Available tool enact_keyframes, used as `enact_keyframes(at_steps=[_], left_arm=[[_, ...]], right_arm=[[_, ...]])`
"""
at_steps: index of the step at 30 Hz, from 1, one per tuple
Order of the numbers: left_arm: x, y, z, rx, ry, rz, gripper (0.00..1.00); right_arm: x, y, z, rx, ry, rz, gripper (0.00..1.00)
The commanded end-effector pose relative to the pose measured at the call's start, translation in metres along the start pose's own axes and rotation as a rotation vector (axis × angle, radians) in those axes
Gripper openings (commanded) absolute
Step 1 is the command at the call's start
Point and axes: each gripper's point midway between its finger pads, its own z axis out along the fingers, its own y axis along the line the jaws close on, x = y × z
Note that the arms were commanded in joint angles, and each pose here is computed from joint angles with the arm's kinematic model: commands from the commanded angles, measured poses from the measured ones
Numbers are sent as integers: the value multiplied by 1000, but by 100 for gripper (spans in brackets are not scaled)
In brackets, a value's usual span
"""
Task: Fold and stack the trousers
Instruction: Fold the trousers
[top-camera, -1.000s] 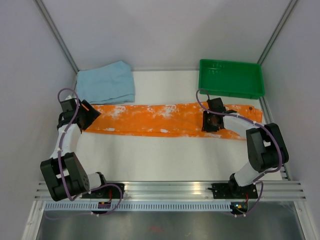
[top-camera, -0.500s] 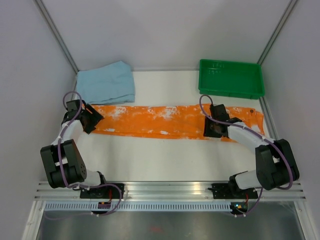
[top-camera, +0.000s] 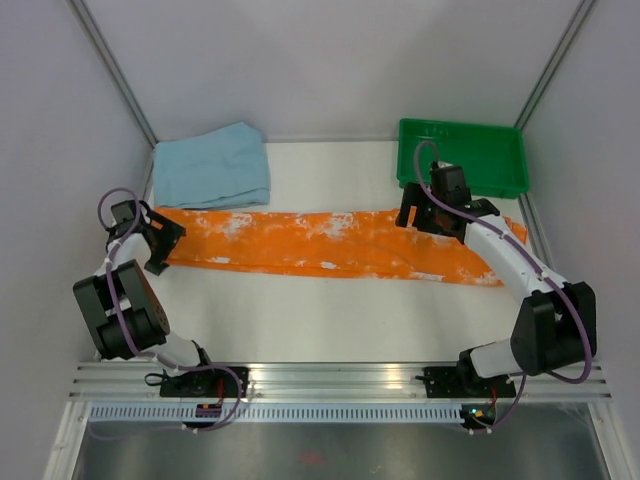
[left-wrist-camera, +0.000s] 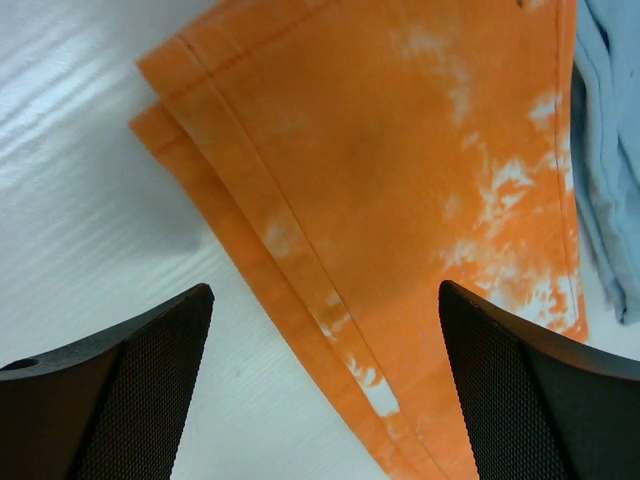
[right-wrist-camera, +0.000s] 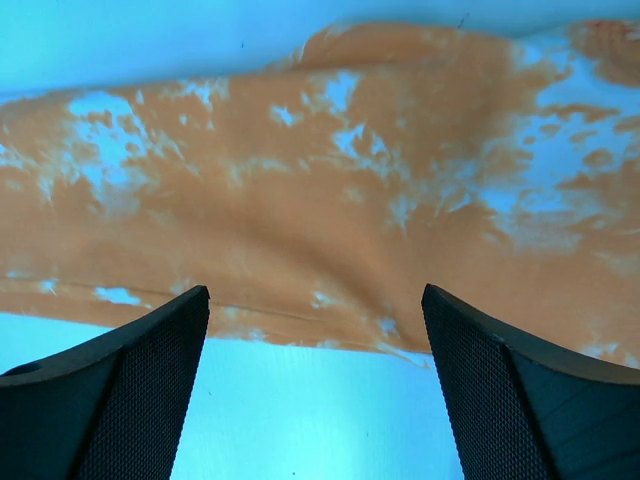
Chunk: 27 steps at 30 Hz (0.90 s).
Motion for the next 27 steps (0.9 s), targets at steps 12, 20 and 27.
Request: enact_keyframes(at_steps=[12, 20, 27], left_arm=[[-48, 43, 18, -68, -128, -349, 98], [-55, 69, 25, -129, -200, -326, 95], [-45, 56, 53, -51, -104, -322, 81]], right_arm=[[-35, -32, -6, -14, -45, 203, 98], [-42, -27, -8, -26, -52, 235, 98], [-43, -38, -20, 34, -86, 264, 98]])
